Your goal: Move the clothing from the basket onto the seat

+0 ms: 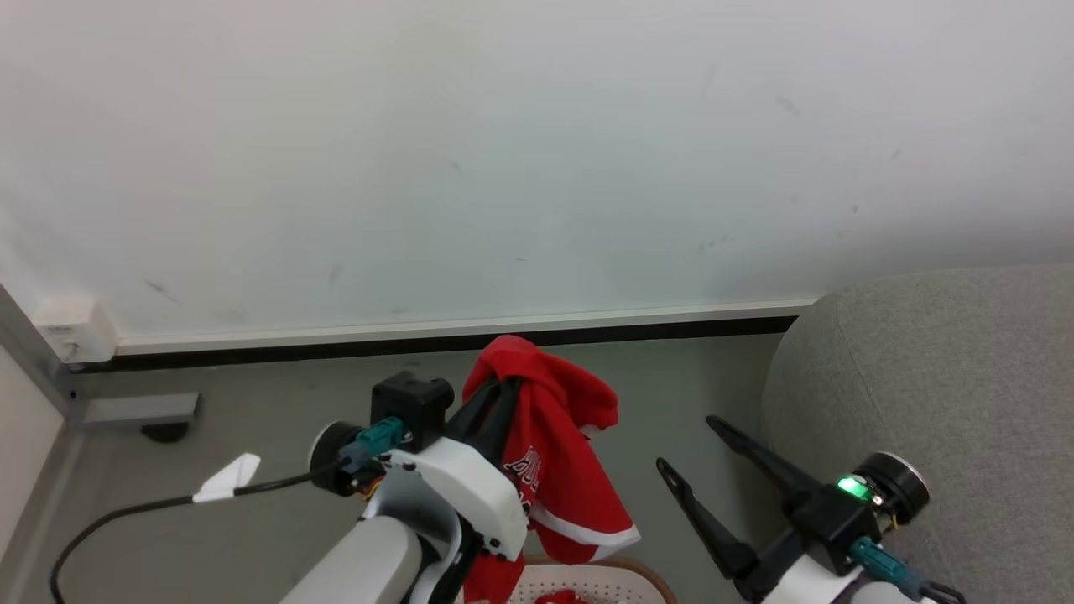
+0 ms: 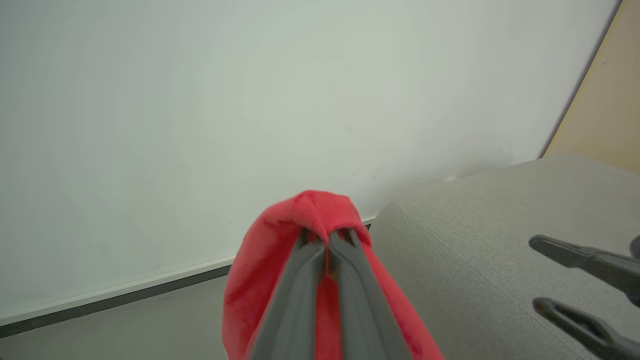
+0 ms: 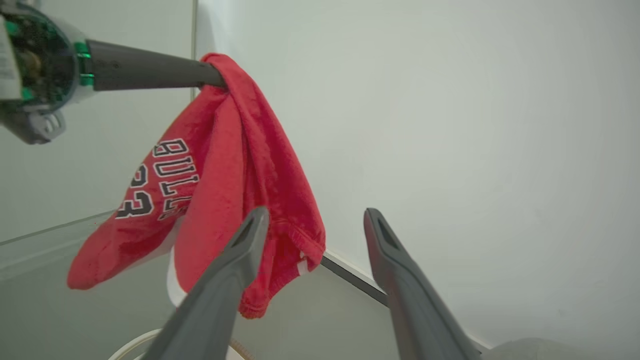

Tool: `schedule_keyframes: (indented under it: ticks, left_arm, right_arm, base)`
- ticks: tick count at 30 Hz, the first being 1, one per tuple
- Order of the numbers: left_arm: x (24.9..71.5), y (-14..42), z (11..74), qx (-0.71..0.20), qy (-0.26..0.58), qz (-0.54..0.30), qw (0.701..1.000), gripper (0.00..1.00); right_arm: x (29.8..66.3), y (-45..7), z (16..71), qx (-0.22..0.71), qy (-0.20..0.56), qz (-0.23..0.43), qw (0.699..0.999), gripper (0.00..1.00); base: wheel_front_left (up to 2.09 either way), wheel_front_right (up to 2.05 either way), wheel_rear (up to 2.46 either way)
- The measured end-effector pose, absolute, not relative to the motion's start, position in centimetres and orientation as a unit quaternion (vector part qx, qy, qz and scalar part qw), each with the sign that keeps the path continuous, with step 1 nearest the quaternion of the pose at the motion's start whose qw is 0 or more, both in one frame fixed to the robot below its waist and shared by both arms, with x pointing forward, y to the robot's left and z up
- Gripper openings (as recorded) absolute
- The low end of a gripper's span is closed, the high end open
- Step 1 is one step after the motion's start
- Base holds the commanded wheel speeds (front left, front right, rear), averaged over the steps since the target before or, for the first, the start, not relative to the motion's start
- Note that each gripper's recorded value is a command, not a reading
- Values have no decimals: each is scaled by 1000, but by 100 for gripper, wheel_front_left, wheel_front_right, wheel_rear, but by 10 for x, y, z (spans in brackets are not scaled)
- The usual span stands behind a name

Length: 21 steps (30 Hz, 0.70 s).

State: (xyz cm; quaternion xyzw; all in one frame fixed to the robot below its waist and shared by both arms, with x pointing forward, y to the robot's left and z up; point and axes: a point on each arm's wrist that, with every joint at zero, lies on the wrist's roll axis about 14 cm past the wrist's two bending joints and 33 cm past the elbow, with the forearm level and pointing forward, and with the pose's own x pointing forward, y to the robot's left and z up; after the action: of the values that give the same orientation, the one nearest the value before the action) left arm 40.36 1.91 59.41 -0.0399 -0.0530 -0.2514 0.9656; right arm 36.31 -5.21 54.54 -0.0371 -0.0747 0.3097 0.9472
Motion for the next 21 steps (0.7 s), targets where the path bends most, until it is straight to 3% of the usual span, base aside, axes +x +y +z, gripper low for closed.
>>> schedule_keyframes:
  ticks: [9,20,21]
  left_arm:
    - [404,-2,593,-39,-49,-281,958,0]
    - [398,-18,600,-40,-55,-305,950,0]
    - [397,-19,600,-39,-54,-306,950,0]
  right_arm:
    - [380,-2,556,-67,-75,379,920,100]
    - [398,24,528,-75,-13,382,921,100]
    - [400,23,527,-73,-10,378,923,96]
  base:
    - [0,0,0]
    - [0,0,0]
    - [0,0,0]
